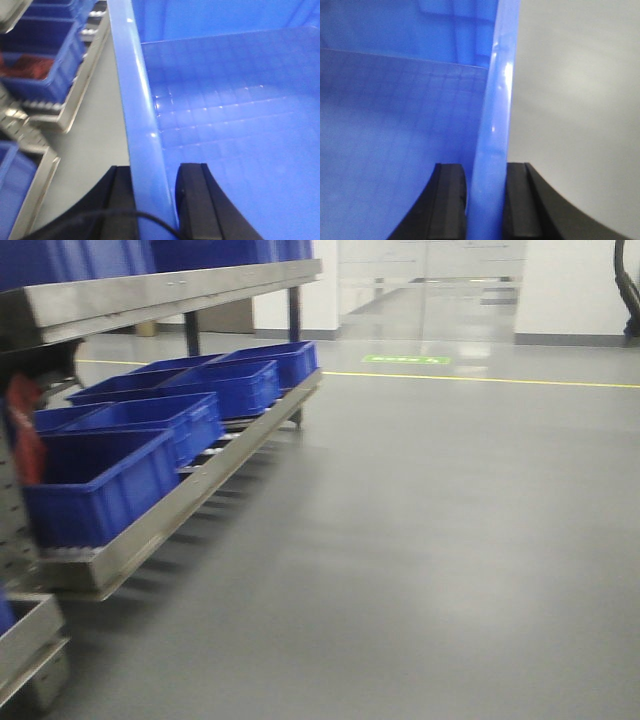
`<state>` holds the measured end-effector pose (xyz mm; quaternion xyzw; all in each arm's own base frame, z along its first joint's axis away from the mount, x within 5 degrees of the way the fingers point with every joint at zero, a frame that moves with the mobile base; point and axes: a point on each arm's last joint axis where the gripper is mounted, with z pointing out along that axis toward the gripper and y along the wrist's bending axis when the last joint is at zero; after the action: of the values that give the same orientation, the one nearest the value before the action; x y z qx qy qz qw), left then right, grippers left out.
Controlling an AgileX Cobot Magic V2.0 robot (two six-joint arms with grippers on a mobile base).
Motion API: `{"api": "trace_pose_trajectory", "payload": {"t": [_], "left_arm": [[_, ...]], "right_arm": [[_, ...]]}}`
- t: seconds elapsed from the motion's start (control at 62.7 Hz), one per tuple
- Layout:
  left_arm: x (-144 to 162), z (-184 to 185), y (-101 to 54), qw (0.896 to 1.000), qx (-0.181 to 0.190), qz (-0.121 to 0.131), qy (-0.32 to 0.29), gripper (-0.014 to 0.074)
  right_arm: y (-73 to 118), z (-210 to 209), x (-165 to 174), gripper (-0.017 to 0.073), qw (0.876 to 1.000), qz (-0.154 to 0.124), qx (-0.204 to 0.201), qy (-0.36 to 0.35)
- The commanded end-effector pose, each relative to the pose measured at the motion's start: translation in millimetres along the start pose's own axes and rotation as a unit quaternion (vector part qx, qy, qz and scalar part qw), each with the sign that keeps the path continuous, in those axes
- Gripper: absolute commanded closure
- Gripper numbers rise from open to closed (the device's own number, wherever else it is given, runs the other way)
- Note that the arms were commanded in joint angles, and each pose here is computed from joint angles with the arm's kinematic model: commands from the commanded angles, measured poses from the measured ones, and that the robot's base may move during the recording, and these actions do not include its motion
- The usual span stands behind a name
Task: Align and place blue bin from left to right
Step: 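Drive away from the rack holding the bin in both grippers, then drive across the floor to the second rack of blue bins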
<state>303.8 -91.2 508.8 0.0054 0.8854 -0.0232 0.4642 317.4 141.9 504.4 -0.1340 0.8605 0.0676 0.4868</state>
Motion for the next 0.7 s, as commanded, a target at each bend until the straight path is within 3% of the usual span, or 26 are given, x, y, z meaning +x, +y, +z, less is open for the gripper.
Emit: {"api": "trace_pose_trajectory", "payload": {"t": [0.0,0.686], "left_arm": [[-9.4,-10.4,3.1,0.999,-0.002,0.014,-0.049,0.0607],[-9.5,-10.4,3.3,0.999,-0.003,0.015,-0.050,0.0607]], "right_arm": [[-8.6,-20.2,-15.1,0.0634,0.997,-0.020,0.022,-0.075],[-8.6,-20.2,-15.1,0.0634,0.997,-0.020,0.022,-0.075]]}}
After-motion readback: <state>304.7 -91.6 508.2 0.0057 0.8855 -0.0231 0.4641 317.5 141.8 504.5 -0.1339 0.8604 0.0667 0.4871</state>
